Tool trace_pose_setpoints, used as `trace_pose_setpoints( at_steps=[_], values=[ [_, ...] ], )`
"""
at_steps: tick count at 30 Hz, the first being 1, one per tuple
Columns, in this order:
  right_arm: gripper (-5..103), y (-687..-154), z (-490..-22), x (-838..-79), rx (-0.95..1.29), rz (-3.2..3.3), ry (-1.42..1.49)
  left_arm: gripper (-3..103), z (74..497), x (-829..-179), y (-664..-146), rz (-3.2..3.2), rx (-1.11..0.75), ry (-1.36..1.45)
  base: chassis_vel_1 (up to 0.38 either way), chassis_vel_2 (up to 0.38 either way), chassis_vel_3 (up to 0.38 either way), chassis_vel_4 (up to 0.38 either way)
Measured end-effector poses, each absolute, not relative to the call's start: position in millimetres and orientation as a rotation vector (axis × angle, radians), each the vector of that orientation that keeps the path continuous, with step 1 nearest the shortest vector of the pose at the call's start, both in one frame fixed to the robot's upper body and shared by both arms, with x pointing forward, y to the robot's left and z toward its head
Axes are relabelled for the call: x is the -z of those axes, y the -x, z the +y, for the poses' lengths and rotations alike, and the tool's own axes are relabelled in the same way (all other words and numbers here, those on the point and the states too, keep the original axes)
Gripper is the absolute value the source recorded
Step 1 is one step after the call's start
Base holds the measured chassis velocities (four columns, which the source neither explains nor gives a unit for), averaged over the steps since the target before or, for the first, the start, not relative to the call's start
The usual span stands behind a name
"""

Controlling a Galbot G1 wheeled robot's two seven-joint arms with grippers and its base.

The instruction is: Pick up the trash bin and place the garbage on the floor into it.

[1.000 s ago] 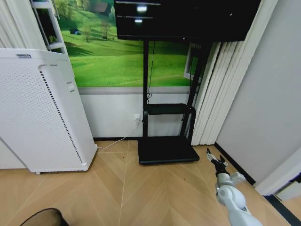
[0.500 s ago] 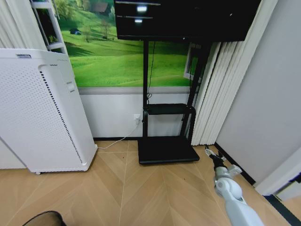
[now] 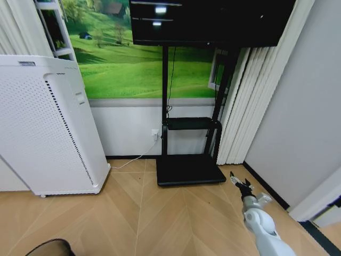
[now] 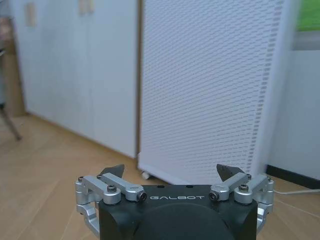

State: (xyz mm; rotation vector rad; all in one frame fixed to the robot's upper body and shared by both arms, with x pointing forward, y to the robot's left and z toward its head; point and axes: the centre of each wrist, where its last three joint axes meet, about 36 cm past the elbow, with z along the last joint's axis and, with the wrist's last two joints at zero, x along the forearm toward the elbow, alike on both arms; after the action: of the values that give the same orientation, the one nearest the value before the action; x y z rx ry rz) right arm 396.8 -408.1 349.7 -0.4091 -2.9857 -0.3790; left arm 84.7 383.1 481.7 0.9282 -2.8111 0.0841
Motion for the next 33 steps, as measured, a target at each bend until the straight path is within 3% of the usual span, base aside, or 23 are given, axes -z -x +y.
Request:
trace_pose_setpoints(
  at_steps=[6, 14, 21, 23, 33],
  values=[
    [100, -364.2, -399.9, -355.2, 0.167, -2.997, 0.392, 100, 368.8, -516.5, -107.0, -2.998, 0.138, -0.695, 0.0, 0.0, 0.0, 0.0],
    [100, -344.4, -395.4, -366.6, 0.057, -3.063, 0.419, 100, 359.6, -533.4, -123.9, -3.114, 0.235, -0.501, 0.0, 0.0, 0.0, 0.0],
    [100, -299.4, -364.6, -408.9, -0.034, -3.15, 0.178, 100, 344.6, -531.6, -161.8, -3.234, 0.23, -0.155, 0.0, 0.0, 0.0, 0.0],
    [100, -271.7, -353.6, -431.8, -0.139, -3.173, 0.152, 100, 325.5, -525.7, -186.2, -3.276, 0.136, -0.063, 0.0, 0.0, 0.0, 0.0],
    [100, -218.9, -345.9, -468.7, -0.188, -3.152, 0.216, 100, 291.6, -516.9, -208.5, -3.327, 0.013, 0.016, 0.0, 0.0, 0.0, 0.0]
  ],
)
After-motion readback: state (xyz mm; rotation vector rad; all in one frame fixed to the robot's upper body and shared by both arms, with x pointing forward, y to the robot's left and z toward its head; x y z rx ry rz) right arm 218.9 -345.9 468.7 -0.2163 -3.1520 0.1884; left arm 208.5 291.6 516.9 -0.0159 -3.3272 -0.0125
